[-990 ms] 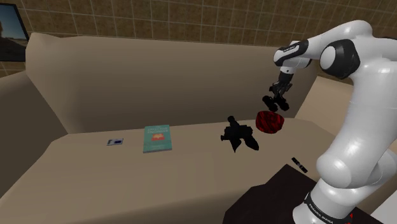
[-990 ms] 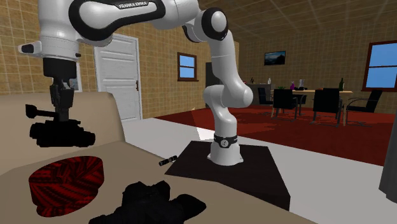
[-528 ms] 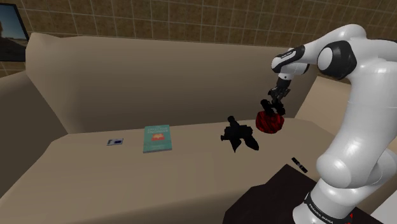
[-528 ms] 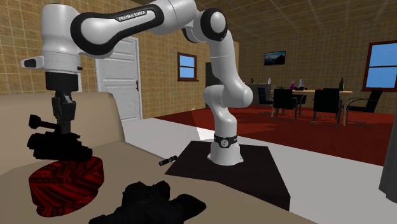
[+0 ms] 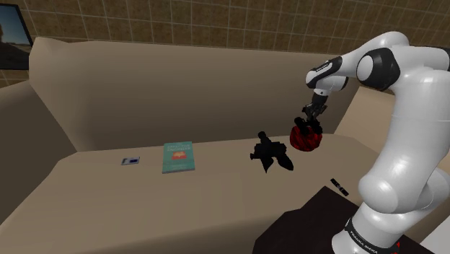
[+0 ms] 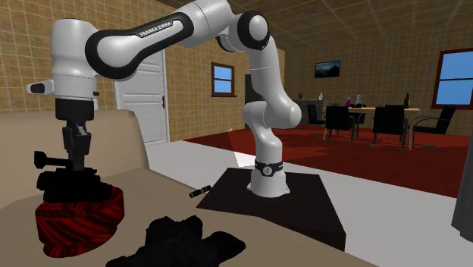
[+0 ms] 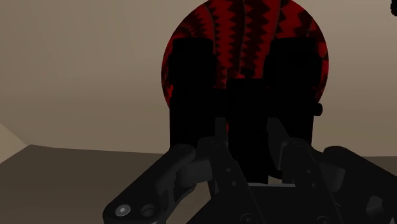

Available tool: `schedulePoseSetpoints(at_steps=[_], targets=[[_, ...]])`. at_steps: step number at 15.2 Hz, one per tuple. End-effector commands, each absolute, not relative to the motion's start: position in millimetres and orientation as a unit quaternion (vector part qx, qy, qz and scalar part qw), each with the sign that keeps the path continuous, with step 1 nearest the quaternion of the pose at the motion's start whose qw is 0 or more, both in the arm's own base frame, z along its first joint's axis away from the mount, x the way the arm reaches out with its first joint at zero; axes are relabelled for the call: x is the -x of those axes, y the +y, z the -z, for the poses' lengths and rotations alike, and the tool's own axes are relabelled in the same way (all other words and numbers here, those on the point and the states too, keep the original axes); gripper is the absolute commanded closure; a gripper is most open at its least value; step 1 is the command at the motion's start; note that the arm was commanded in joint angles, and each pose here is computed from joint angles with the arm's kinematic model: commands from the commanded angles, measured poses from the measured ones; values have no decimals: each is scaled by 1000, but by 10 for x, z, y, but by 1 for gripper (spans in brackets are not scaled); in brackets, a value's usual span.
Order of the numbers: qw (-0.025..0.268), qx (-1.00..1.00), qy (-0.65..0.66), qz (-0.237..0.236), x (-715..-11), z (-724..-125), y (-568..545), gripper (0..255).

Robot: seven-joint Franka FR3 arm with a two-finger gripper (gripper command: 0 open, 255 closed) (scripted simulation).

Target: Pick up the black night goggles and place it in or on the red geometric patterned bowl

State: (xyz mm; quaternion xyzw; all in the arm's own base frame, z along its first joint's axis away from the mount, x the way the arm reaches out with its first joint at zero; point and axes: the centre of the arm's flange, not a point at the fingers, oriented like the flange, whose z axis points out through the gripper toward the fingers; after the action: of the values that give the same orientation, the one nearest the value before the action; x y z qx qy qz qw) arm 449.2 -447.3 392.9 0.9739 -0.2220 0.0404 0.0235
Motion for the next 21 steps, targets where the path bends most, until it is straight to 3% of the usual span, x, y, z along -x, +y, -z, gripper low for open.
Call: schedulePoseSetpoints(at_steps=[1, 5, 6, 11, 15, 21], targets=[[22, -974, -222, -37, -4484, -3890, -4468, 255], [22, -974, -222, -37, -4484, -3890, -4468, 255], [22, -974, -222, -37, -4478, -3894, -4472, 0], [22, -974, -222, -37, -4484, -3890, -4468, 0], [22, -974, -222, -37, -4453, -4389, -4439, 0], [22, -974, -222, -37, -4453, -4389, -4439, 0]])
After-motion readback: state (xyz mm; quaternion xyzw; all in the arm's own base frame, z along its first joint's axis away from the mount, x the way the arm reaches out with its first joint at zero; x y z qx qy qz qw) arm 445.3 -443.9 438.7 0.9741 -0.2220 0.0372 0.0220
